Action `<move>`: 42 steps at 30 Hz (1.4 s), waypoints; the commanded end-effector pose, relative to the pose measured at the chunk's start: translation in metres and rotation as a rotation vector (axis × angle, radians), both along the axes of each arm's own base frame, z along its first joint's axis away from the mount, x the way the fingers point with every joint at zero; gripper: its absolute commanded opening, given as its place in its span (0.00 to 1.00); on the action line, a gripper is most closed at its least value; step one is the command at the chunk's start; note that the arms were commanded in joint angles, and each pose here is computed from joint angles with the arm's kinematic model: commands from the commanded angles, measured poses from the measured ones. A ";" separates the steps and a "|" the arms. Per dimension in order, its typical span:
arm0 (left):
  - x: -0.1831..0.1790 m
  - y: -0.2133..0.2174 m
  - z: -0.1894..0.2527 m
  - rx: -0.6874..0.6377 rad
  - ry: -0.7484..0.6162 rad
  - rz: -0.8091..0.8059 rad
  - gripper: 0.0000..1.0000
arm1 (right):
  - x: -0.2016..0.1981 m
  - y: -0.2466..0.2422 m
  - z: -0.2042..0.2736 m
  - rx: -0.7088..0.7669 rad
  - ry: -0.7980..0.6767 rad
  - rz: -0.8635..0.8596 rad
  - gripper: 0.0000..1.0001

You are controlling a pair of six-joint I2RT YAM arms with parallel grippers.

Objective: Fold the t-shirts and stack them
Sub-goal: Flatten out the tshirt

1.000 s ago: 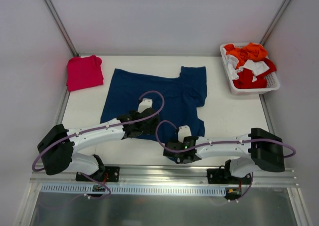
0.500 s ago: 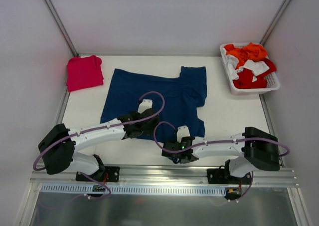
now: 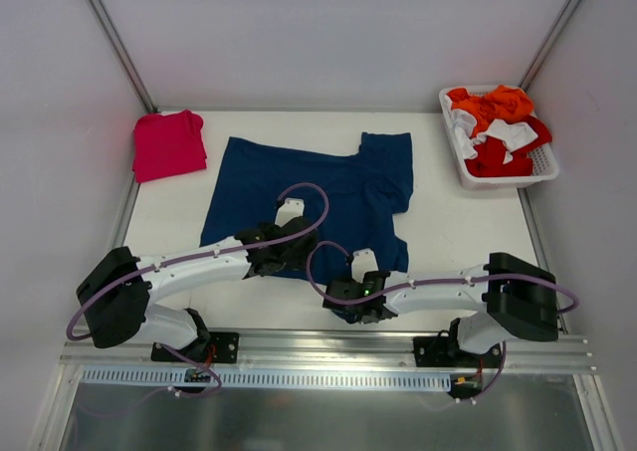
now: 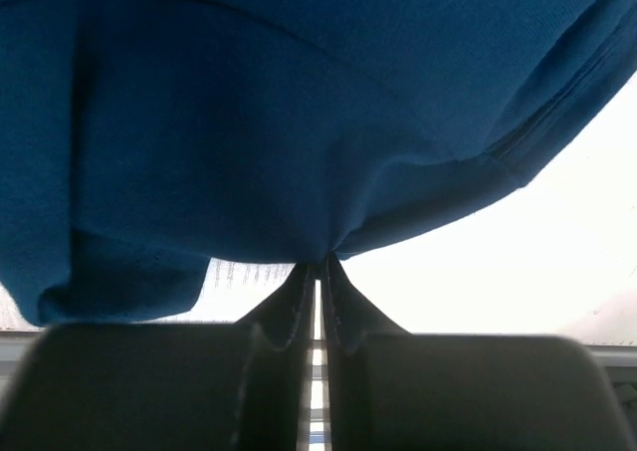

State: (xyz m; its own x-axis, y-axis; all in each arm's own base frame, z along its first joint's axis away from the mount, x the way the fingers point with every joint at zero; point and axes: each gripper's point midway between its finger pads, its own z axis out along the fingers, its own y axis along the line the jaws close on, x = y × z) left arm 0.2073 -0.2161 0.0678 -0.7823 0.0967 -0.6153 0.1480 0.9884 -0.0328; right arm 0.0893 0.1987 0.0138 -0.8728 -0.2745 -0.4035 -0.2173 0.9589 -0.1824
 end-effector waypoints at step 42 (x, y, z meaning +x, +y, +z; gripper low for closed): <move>-0.008 -0.012 -0.049 -0.037 0.211 0.043 0.32 | -0.034 -0.113 0.087 -0.173 -0.054 -0.172 0.01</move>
State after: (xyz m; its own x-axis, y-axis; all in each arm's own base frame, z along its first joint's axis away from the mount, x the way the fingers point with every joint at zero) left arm 0.2024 -0.2209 0.0221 -0.8755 0.0861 -0.4755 0.1089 0.9938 -0.0205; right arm 0.0574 0.1110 0.0820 -0.8902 -0.1911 -0.4136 -0.0688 0.9538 -0.2926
